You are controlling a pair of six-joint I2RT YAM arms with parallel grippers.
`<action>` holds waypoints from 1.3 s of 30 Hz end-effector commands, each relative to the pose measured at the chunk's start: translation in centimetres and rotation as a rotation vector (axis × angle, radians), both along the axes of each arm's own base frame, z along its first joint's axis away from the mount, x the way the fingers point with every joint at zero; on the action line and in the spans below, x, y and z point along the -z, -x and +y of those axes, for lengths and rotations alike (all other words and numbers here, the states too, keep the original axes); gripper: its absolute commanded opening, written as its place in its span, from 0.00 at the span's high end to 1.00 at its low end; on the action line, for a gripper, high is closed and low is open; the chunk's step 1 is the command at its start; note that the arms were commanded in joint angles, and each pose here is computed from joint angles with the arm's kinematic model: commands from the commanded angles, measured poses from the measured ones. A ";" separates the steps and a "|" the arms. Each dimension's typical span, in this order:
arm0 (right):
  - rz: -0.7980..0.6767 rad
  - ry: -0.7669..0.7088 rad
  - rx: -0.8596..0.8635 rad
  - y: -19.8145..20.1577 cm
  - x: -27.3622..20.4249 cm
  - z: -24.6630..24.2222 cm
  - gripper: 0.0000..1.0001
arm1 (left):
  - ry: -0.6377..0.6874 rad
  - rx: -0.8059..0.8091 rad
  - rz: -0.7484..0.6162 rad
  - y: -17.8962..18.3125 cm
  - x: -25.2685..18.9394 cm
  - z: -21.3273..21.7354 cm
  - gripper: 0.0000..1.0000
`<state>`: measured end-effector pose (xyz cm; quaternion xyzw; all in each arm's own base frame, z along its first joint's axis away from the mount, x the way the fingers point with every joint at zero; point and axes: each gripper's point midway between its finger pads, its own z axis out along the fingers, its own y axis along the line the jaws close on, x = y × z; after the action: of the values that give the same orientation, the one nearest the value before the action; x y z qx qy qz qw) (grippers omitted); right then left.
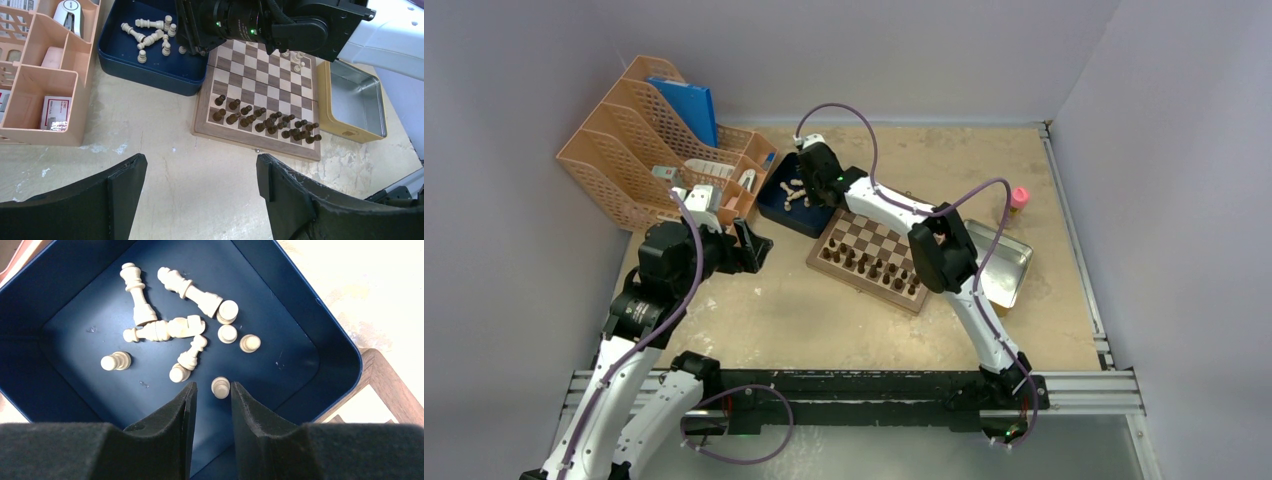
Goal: Set up the chess pieces on the board
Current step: Pick up the chess piece from the storage box.
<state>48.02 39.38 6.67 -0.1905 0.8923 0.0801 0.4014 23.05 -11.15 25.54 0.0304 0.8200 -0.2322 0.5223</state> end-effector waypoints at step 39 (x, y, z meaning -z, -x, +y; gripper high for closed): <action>-0.092 -0.077 -0.003 -1.0 -5.1 1.2 0.84 | 0.000 0.004 -0.051 -0.4 -1.2 -0.1 0.20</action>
<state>48.03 39.35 4.82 -0.1976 0.8968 0.0714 0.3894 23.05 -11.15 25.53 0.0304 0.8201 -0.2322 0.5221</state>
